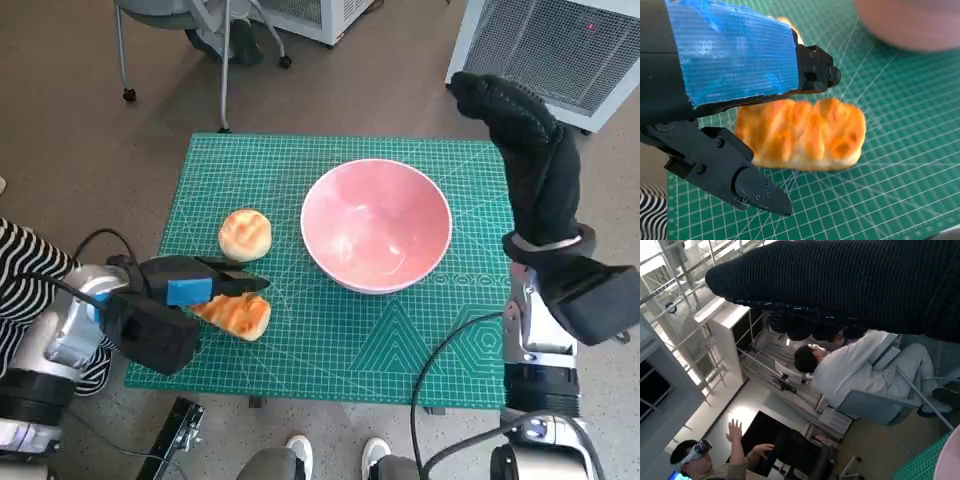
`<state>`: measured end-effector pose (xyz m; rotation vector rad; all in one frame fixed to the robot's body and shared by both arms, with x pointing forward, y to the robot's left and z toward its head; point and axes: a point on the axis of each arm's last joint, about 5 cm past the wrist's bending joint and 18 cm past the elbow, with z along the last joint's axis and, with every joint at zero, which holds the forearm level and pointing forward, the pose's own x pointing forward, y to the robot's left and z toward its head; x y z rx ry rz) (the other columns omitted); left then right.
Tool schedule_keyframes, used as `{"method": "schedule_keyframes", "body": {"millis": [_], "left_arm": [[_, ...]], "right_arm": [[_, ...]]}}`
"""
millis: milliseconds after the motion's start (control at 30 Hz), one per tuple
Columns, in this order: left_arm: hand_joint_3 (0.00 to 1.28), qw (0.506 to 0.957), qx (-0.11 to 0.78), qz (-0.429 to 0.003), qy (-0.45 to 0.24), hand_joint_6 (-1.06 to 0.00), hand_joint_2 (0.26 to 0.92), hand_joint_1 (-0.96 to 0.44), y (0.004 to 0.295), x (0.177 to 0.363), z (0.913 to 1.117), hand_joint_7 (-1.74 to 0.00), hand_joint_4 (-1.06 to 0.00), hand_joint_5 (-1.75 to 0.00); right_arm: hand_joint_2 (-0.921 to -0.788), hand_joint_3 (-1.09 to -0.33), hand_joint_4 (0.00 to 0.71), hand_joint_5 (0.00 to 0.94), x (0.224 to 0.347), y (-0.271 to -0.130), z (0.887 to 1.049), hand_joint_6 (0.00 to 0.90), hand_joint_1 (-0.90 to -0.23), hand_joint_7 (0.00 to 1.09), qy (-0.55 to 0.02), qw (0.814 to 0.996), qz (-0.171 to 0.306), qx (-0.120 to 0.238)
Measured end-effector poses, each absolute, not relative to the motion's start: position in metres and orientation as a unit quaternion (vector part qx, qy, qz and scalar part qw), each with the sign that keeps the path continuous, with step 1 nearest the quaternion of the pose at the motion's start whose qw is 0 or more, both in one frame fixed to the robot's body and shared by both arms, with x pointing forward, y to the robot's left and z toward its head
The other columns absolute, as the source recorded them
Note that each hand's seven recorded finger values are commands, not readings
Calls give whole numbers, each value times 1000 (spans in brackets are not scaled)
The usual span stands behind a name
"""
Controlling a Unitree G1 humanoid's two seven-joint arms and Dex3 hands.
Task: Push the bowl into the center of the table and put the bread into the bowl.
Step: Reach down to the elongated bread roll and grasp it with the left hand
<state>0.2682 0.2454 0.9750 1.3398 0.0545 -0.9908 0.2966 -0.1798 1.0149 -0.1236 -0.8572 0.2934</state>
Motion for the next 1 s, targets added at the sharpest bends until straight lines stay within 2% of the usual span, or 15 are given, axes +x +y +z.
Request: {"method": "schedule_keyframes", "body": {"millis": [167,433,700,733,800,833,867,900,933,1000], "left_arm": [[5,668,605,-431,44,-272,700,-367,240,274,972,-29,-177,-9],[36,663,612,-424,75,-438,748,-190,234,278,961,-77,-362,-36],[64,655,628,-411,85,-570,785,-128,233,280,956,-134,-481,-53],[66,655,629,-410,83,-591,788,-120,233,280,955,-149,-500,-58],[65,656,631,-407,77,-583,795,-106,233,280,954,-301,-580,-64],[61,657,631,-406,73,-561,804,-91,233,279,954,-442,-650,-122],[59,658,631,-405,69,-549,808,-86,233,279,954,-499,-660,-173],[82,659,631,-404,67,-540,849,75,233,279,953,-622,-644,-576],[99,659,631,-404,64,-527,875,177,233,279,953,-712,-633,-836],[109,662,630,-401,58,-535,897,91,233,279,953,-918,-649,-1064]], "right_arm": [[-921,-670,171,1,296,-180,1016,0,-780,553,-416,896,142,-61],[-921,-670,171,1,296,-180,1018,0,-782,553,-419,894,144,-63],[-921,-669,171,1,296,-181,1018,0,-780,554,-418,895,145,-64],[-921,-668,171,1,296,-181,1018,0,-780,554,-418,895,145,-63],[-921,-668,171,1,296,-181,1018,0,-780,555,-418,895,145,-61],[-921,-668,171,1,296,-181,1018,0,-780,555,-418,895,145,-60],[-921,-668,171,1,296,-181,1018,0,-780,555,-418,895,145,-59],[-921,-668,171,1,296,-181,1018,0,-780,555,-419,895,146,-58],[-921,-668,171,1,296,-181,1018,0,-780,556,-419,895,146,-58],[-921,-667,172,1,296,-181,1018,1,-779,556,-419,894,146,-57]]}}
